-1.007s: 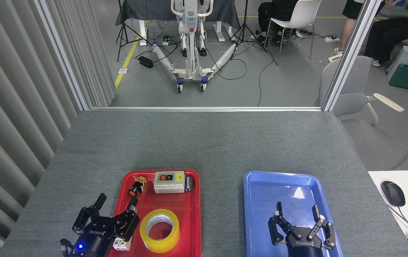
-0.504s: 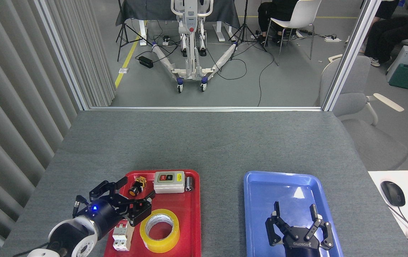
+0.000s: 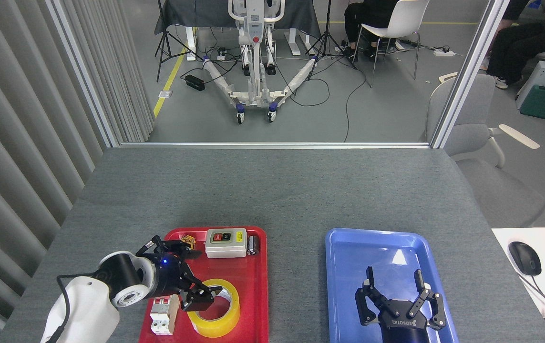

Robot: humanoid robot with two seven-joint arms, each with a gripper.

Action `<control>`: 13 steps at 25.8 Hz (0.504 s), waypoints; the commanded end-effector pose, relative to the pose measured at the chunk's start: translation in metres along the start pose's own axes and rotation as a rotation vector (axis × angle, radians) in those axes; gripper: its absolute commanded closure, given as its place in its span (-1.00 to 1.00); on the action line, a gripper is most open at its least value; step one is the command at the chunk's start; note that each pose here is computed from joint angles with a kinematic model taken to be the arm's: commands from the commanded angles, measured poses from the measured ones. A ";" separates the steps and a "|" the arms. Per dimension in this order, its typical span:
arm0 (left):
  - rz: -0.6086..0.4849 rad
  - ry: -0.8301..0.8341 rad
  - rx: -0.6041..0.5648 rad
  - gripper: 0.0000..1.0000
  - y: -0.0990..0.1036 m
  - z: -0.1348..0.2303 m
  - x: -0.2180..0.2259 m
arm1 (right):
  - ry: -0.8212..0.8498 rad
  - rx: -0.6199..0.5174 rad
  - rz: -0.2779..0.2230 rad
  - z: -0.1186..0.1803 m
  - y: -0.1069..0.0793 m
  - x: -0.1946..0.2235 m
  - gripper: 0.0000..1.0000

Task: Place and move tape with both arms
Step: 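Reach the left gripper over the yellow tape roll and grasp it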

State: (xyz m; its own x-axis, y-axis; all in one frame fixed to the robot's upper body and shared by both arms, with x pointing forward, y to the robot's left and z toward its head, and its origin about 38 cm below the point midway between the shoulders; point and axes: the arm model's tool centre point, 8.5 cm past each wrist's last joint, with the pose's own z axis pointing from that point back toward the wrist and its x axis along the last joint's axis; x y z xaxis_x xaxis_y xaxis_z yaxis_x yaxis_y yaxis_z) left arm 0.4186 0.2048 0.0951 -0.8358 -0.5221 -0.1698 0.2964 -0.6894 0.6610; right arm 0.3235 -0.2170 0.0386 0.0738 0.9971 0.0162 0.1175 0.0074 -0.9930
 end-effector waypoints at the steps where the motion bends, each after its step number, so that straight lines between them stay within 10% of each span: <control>1: -0.010 -0.043 -0.104 -0.98 -0.010 -0.013 -0.011 | -0.003 -0.001 0.005 -0.004 0.001 -0.001 -1.00; 13: 0.016 -0.063 -0.349 -0.60 -0.024 -0.043 -0.009 | -0.004 0.001 0.005 -0.007 0.002 -0.001 -1.00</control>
State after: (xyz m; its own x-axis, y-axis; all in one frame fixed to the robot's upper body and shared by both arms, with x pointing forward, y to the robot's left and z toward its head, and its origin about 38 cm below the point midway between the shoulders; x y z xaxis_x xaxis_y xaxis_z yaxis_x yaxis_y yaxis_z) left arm 0.4353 0.2098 0.0564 -0.8552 -0.5055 -0.1147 0.4201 -0.8056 0.4179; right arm 0.3315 -0.2184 0.0382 0.0708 0.9974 0.0110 0.1187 0.0025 -0.9929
